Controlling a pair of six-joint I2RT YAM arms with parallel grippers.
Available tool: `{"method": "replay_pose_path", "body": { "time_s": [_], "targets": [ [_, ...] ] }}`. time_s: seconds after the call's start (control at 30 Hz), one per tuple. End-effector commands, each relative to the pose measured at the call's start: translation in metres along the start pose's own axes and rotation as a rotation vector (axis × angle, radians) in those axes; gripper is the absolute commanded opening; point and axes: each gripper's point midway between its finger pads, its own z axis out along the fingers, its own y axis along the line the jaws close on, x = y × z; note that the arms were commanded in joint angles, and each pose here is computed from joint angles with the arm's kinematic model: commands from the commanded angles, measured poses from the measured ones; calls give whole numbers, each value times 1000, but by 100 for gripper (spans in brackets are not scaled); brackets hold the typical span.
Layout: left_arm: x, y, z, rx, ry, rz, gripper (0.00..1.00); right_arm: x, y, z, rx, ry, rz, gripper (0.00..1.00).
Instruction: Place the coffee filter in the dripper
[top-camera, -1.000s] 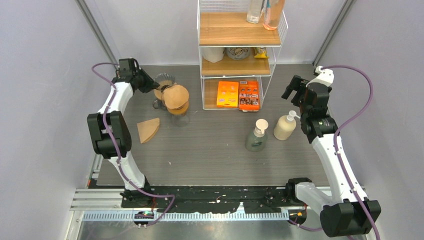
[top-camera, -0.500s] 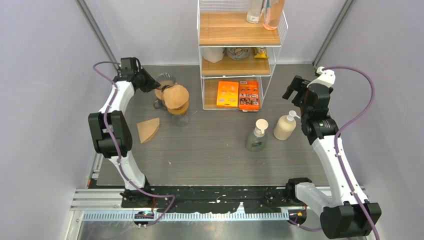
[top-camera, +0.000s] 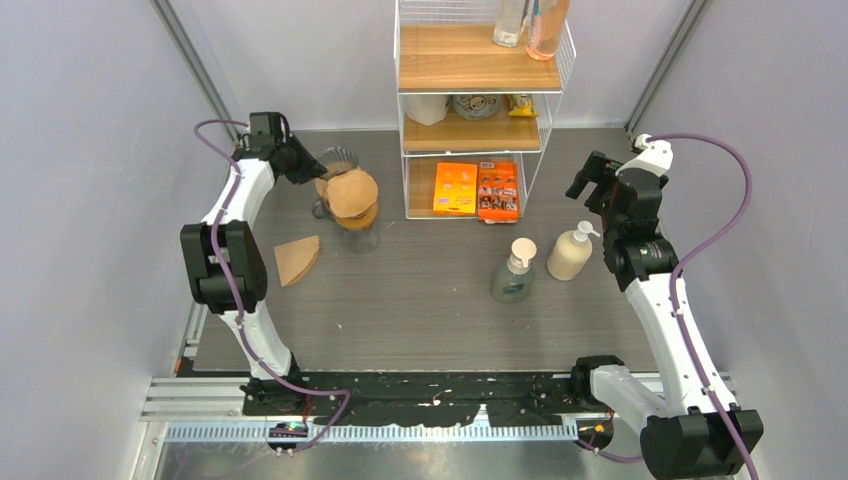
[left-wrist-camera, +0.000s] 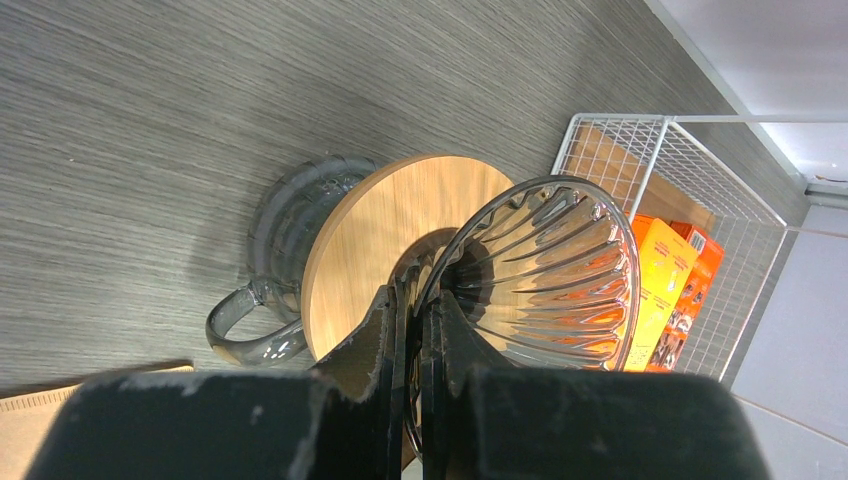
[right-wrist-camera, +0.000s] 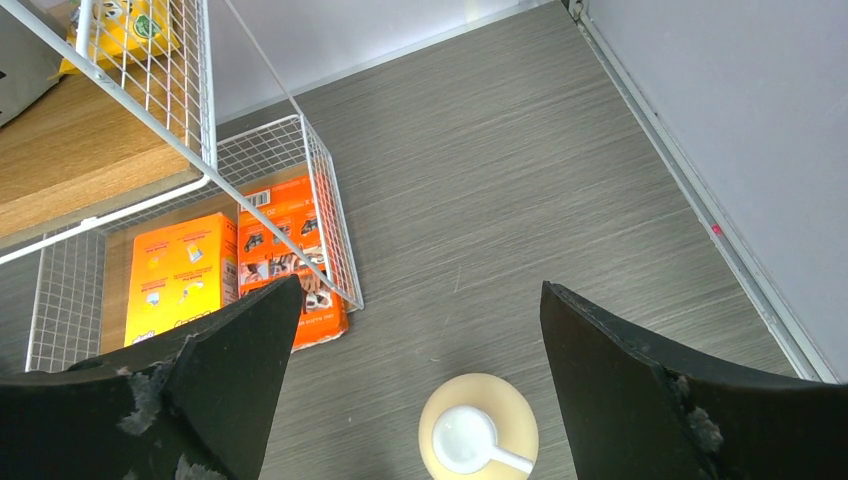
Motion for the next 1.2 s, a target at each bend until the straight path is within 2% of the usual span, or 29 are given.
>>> {"method": "replay_pose_path", "body": {
  "time_s": [0.0,0.2,0.77,0.93,1.17],
  "targets": [
    [76,73,7,-269,262,37,4,-15,-2,-4,8,-60,14,96],
    [69,72,4,-285,236,49,4,-16,-2,-5,5,-62,14,96],
    [51,109,-14,-425,151,83,0,-15,-5,-5,19,-65,12,96],
    [50,125,-19,-451,155,67,0,-15,-5,-5,21,-66,11,95],
    [57,123,-14,-421,172,63,0,-16,-6,-6,22,-68,12,96]
  ]
}}
